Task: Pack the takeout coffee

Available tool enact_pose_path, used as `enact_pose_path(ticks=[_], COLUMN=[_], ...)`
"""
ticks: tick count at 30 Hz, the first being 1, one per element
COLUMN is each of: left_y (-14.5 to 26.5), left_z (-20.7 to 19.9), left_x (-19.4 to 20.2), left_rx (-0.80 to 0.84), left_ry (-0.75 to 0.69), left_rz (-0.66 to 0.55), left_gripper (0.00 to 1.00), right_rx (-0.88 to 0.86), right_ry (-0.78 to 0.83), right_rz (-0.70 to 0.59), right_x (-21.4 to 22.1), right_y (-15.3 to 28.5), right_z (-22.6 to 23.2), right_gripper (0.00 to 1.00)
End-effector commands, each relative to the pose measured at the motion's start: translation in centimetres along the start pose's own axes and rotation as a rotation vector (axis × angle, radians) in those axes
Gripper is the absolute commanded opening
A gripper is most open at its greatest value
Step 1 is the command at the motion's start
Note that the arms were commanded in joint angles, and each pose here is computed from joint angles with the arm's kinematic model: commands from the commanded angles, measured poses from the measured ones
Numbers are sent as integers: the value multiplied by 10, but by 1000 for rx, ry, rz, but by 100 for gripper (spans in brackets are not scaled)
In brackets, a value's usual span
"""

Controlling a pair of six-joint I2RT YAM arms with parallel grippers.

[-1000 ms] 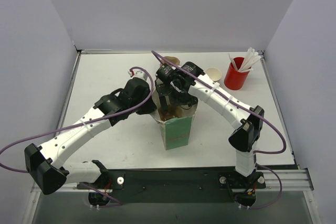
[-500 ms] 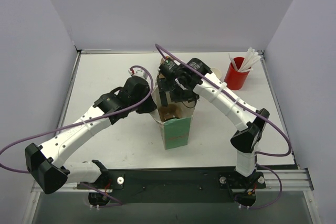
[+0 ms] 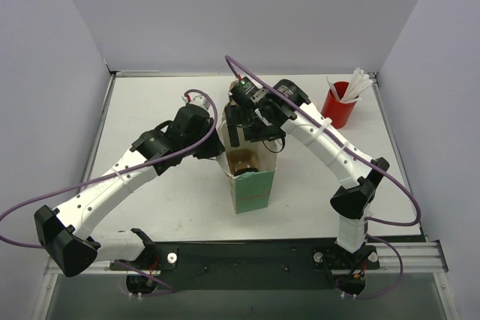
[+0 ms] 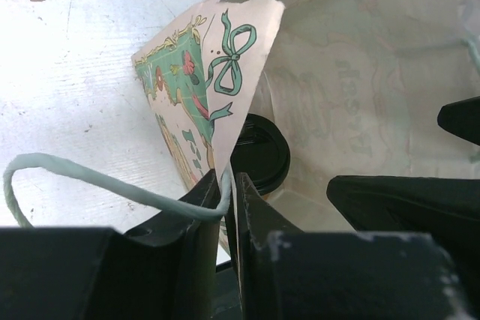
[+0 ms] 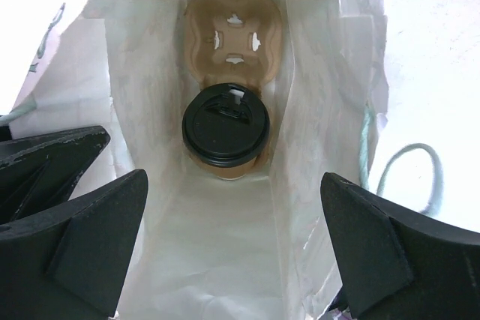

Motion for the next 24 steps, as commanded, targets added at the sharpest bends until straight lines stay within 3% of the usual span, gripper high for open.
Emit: enact_pose_path(ticks=[1, 8, 24], left_y=[14, 17, 28], left_z=[-9, -9, -12], left_x=[-17, -23, -36], left_rx=[44, 45, 44], left_ry=[-7, -5, -10], left_rz=[-45, -58, -85], left_gripper=[25, 31, 34], right_rx=[14, 13, 12], right_ry=[10, 13, 15], right_rz=[-20, -35, -52], right_x=[-1, -6, -8], right_y=[19, 22, 26], right_z=[-10, -10, -13], right_gripper=[93, 93, 93])
Point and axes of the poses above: each gripper's point midway between its finger pads, its own y axis back along the fingers, its own z axis along the line the jaws close on, x = y × z, the point moved 10 cm from there along y, back along the fingers, and after that the axes turned 3 degrees about y, right-handed, at the moved point
